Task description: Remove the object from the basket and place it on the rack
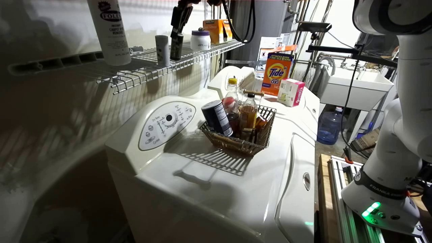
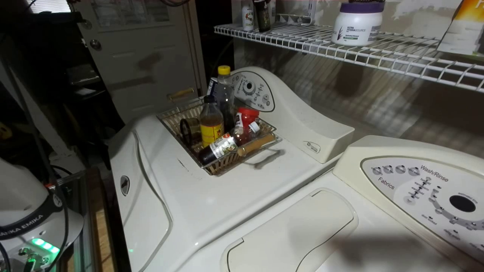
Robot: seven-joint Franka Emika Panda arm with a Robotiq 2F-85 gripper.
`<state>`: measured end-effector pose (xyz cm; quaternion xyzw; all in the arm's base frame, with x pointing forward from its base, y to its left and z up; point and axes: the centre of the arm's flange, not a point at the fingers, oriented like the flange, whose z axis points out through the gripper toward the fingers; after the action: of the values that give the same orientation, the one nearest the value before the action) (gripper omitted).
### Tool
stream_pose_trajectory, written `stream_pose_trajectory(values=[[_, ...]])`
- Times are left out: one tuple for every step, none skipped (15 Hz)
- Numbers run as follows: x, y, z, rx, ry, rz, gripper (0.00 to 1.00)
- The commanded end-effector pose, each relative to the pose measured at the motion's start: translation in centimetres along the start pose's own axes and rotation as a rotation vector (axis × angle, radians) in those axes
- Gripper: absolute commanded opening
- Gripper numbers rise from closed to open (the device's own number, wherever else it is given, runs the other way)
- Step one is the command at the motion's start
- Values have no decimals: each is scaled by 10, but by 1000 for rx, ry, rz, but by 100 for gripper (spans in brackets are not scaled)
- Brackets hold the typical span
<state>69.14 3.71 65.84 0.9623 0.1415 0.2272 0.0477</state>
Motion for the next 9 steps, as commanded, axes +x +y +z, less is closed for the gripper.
stream_pose_trajectory(values=[[16,2,1,2,-16,-11,20],[17,2,1,2,-17,-11,20],[17,2,1,3,-17,-10,24],[17,2,1,4,-19,-9,39],[17,2,2,8,-20,-10,52],[17,1,4,16,-21,-8,72],[16,1,6,19,-23,-8,77],[16,0,8,21,-26,-7,84],[16,-1,10,24,-29,-7,92]])
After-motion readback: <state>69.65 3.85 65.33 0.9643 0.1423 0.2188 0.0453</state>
